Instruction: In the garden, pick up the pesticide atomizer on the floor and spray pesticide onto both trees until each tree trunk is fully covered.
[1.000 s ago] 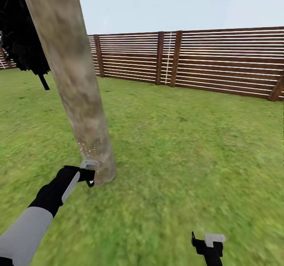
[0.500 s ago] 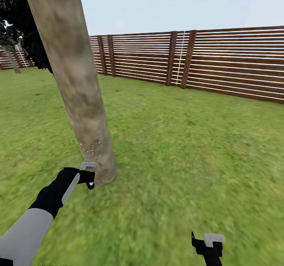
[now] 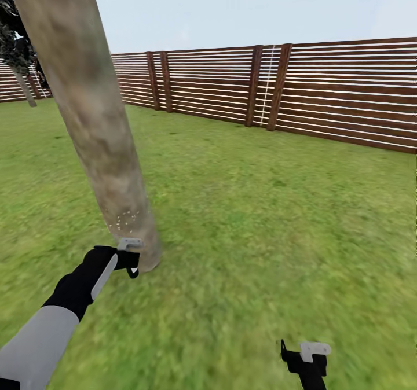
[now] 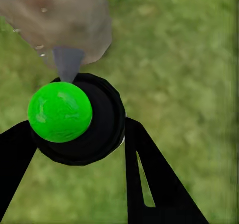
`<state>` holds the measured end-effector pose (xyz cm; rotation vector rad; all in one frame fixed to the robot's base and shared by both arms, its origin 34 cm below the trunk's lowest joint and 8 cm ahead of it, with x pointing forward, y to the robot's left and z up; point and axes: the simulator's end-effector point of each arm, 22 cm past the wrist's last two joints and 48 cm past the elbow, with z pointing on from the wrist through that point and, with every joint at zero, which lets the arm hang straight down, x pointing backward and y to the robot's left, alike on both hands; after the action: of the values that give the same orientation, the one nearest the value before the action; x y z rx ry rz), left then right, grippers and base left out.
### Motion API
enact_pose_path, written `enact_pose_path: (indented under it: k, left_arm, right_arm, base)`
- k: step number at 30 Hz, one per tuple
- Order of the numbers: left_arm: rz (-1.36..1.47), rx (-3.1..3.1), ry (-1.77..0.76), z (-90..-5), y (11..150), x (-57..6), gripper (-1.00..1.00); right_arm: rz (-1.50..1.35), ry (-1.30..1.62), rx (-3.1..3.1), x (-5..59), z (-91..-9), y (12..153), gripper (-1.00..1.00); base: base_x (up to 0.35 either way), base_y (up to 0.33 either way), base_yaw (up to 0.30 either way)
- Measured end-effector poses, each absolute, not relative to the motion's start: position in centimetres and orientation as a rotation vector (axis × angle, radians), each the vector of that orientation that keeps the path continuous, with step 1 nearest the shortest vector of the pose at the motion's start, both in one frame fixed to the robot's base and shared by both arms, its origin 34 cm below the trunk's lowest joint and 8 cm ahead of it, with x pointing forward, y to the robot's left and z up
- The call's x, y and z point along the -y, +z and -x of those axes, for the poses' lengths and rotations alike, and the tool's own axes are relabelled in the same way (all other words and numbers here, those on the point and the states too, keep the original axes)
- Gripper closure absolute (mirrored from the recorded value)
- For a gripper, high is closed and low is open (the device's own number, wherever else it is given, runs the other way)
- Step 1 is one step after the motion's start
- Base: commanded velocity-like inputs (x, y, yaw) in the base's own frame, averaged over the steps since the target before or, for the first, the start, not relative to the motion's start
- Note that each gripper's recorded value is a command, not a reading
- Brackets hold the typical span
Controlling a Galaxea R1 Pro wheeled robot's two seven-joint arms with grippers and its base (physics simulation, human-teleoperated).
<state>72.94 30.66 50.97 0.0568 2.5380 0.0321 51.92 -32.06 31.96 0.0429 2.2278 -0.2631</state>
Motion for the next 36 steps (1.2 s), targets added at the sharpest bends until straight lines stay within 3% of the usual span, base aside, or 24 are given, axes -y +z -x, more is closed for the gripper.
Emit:
enact_pose_path:
  k: [12,24,36]
  left_arm:
    - [0.01,-2.643,0.116,-70.2,47.0,-33.6,1.0]
    - [0.052,-2.7,0.142,-68.5,45.0,-35.5,1.0]
    - [0.095,-2.677,0.229,-68.6,45.5,-37.7,1.0]
  right_arm:
    - [-0.041,-0.263,-2.228,32.0,-51.9,32.0,-1.0]
    - [-0.041,-0.263,-2.228,32.1,-51.9,32.0,-1.0]
    - [-0.039,-0.263,-2.228,32.0,-51.9,32.0,-1.0]
  base:
    - [0.0,-0.278,0.243]
    - [0.075,-0.278,0.038]
    - [0.136,-0.267,0.27]
